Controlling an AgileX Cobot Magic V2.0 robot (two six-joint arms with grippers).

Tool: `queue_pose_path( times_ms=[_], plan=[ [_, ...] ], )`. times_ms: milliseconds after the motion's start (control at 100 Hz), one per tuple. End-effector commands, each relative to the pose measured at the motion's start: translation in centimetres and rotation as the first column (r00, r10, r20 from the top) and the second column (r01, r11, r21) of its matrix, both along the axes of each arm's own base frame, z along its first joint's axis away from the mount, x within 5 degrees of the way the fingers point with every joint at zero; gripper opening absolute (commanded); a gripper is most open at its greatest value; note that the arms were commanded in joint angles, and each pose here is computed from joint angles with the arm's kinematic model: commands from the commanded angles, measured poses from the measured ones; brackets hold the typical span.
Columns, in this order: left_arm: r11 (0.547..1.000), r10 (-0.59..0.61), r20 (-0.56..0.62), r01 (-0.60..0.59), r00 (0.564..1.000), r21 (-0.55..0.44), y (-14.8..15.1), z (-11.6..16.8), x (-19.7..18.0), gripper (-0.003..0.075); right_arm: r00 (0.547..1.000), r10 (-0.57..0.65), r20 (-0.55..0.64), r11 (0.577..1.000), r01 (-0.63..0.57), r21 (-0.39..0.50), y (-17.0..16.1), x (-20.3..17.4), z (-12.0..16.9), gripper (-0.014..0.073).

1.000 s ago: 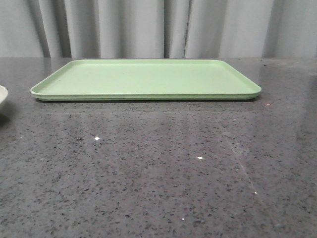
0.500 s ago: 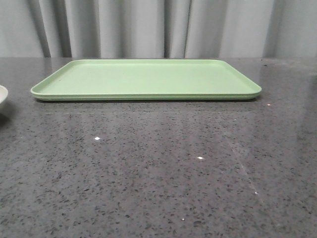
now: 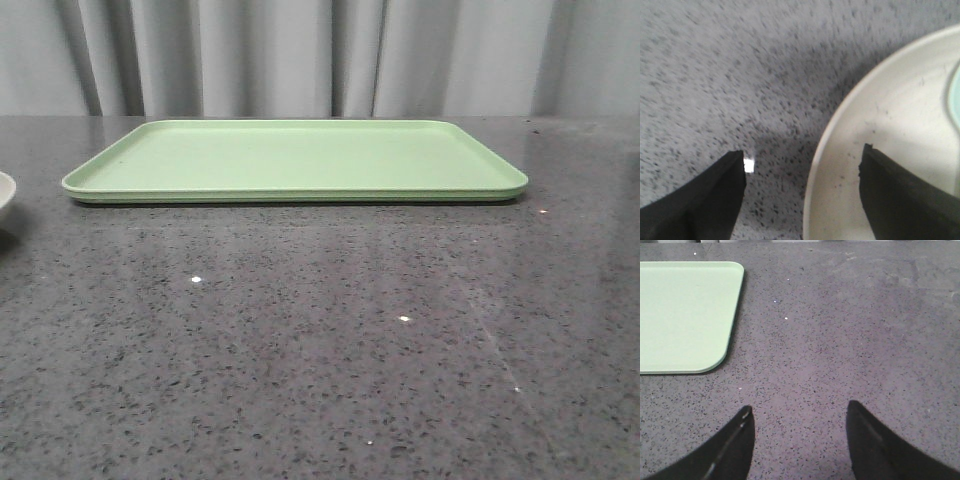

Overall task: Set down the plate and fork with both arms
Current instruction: 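Grasp the cream plate rim with the left gripper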

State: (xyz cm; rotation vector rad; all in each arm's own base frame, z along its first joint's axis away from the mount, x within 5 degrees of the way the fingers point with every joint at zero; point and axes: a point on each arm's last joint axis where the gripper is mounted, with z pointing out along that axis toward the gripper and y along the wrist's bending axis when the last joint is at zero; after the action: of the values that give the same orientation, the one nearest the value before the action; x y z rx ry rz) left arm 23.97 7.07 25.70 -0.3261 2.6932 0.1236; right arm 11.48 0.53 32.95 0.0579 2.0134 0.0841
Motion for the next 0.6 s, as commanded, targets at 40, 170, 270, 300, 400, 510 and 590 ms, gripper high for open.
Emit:
queue_pose_path(
  times_ms=[40, 170, 270, 300, 400, 510, 590],
  plan=[
    [1.000, -0.020, 0.017, 0.020, 1.000, 0.009, 0.07, 0.96, 0.22, 0.0472, 0.995, 0.002, 0.100, 1.000, -0.002, -0.002, 0.00, 0.33, 1.71, 0.0425],
    [1.000, -0.025, 0.008, 0.025, 1.000, 0.008, 0.09, 0.79, 0.36, 0.0472, 0.995, 0.002, 0.100, 1.000, -0.002, -0.002, 0.00, 0.33, 1.71, 0.0425],
    [1.000, -0.026, 0.011, 0.025, 1.000, 0.009, 0.10, 0.80, 0.38, 0.0472, 0.995, 0.002, 0.100, 1.000, -0.002, -0.002, 0.00, 0.33, 1.71, 0.0425],
    [1.000, -0.026, 0.011, 0.025, 1.000, 0.009, 0.10, 0.80, 0.38, 0.0472, 0.995, 0.002, 0.100, 1.000, -0.002, -0.002, 0.00, 0.33, 1.71, 0.0425],
    [1.000, -0.026, 0.011, 0.025, 1.000, 0.009, 0.10, 0.80, 0.38, 0.0434, 0.995, 0.002, 0.100, 1.000, -0.002, -0.002, 0.00, 0.33, 1.71, 0.0425],
    [1.000, -0.025, 0.011, 0.025, 1.000, 0.006, 0.08, 0.80, 0.38, 0.0300, 0.995, 0.002, 0.100, 1.000, -0.002, -0.002, 0.00, 0.33, 1.71, 0.0425],
    [1.000, -0.025, 0.011, 0.025, 1.000, 0.006, 0.08, 0.80, 0.38, 0.0167, 0.995, 0.002, 0.100, 1.000, -0.002, -0.002, 0.00, 0.33, 1.71, 0.0425]
  ],
)
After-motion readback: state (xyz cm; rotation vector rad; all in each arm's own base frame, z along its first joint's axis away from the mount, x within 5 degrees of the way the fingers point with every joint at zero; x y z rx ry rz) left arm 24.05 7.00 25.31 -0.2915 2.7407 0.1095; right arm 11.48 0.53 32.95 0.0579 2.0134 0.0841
